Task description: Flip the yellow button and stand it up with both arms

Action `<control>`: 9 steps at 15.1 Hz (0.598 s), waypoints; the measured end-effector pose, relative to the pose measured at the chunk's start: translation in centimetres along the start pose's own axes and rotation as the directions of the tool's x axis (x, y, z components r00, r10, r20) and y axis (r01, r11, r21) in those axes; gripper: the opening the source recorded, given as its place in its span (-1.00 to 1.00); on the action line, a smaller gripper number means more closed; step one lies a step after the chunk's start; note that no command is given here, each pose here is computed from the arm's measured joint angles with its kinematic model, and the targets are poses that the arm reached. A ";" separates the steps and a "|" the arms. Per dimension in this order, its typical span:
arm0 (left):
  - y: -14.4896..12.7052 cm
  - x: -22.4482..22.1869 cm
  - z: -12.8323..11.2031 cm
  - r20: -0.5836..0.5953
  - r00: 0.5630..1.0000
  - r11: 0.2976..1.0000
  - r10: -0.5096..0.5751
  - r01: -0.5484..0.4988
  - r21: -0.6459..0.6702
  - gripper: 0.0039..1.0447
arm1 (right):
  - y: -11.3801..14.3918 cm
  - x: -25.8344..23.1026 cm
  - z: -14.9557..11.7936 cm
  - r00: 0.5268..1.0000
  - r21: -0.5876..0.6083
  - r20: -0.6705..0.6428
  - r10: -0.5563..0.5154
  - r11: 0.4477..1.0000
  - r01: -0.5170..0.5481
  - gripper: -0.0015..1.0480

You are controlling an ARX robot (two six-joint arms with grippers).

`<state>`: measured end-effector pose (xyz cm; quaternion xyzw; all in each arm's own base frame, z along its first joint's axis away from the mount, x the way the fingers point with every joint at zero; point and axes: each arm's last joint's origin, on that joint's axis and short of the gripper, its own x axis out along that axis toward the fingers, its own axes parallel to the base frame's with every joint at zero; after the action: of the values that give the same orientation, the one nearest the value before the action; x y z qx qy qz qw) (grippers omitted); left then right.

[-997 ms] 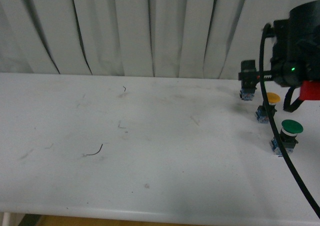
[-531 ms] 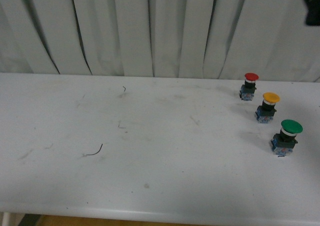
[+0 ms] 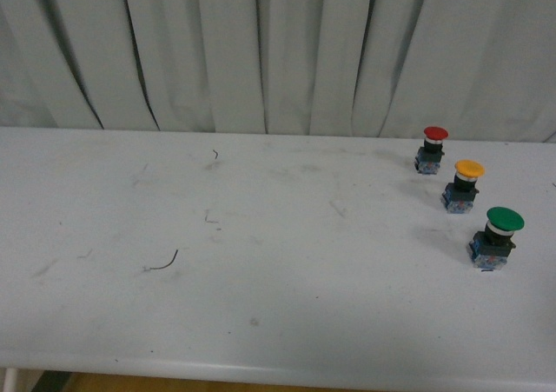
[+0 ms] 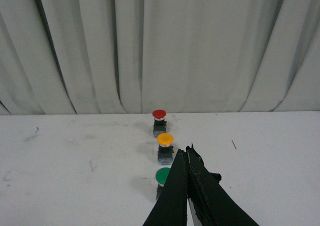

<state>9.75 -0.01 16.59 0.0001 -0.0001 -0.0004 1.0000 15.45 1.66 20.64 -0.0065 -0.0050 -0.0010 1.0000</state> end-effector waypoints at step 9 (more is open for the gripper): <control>0.0 0.0 0.0 0.000 1.000 1.000 0.000 0.000 0.000 0.88 | -1.6 -3.0 -2.8 1.000 0.006 -0.010 0.002 1.000 -0.002 -0.96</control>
<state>9.75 -0.01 16.59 0.0003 -0.0001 -0.0006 1.0000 12.48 0.00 17.82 -0.0037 -0.0001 -0.0002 1.0000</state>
